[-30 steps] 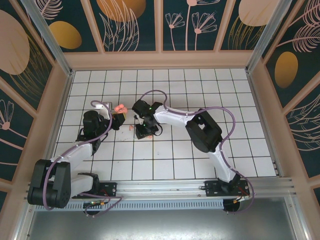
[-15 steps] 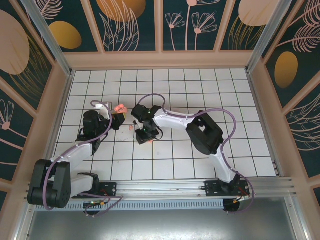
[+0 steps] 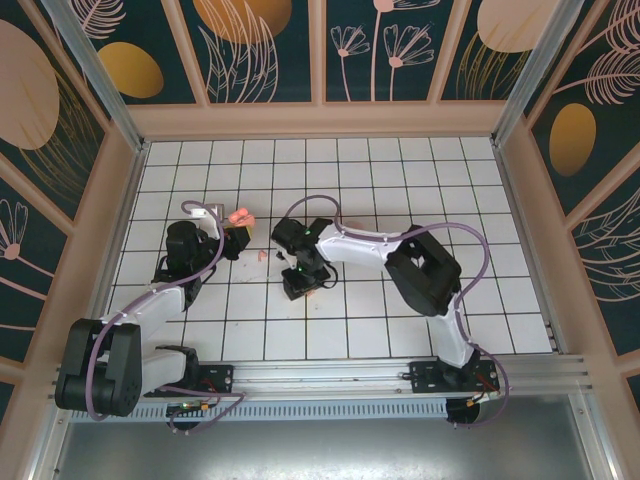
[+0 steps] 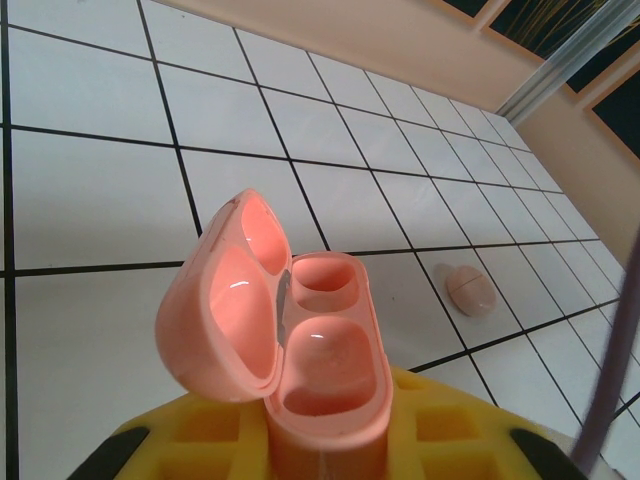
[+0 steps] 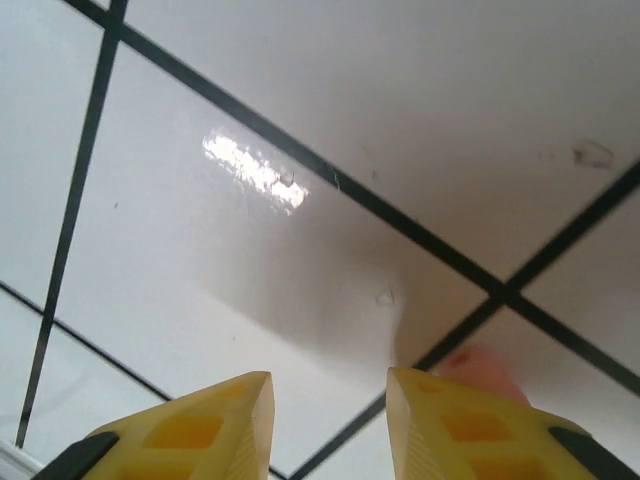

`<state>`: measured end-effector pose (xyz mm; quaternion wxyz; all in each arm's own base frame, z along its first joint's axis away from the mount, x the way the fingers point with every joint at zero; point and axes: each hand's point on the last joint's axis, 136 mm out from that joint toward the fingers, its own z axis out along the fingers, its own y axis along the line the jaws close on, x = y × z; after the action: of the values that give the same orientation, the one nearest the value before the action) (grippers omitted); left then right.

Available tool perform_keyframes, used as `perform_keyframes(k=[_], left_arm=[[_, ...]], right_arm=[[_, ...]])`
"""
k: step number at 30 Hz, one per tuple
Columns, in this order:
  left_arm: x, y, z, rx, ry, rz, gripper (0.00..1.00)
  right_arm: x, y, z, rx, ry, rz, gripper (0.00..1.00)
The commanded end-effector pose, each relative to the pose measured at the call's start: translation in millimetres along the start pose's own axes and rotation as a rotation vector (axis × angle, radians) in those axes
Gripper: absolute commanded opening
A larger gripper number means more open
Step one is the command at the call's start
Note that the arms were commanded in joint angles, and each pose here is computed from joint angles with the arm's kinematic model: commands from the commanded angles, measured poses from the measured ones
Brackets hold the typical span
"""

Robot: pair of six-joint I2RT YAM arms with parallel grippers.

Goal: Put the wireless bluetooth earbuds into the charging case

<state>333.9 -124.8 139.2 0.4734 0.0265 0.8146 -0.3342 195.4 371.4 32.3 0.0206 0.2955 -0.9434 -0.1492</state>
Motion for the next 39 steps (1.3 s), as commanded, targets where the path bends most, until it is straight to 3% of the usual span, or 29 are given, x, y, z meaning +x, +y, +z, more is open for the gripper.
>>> perform_keyframes(k=[1,8,12,27,39], left_arm=[[-13,-4,-1,0.007,-0.024,0.022,0.20],[-15,-6,-1,0.017,-0.033,0.020,0.20],[-14,-6,-1,0.019,-0.033,0.018,0.21],[-16,-5,-2,0.007,-0.035,0.028,0.20],[-16,-5,-3,0.005,-0.038,0.032,0.20]], right_arm=[[-3,10,-38,-0.036,-0.093,0.093,0.37],[23,-20,-43,-0.059,-0.139,0.387,0.37],[23,-34,-40,-0.044,-0.152,0.469,0.37],[-4,-29,-12,-0.074,-0.136,0.430,0.34],[-21,-24,-10,-0.085,-0.161,0.385,0.33]])
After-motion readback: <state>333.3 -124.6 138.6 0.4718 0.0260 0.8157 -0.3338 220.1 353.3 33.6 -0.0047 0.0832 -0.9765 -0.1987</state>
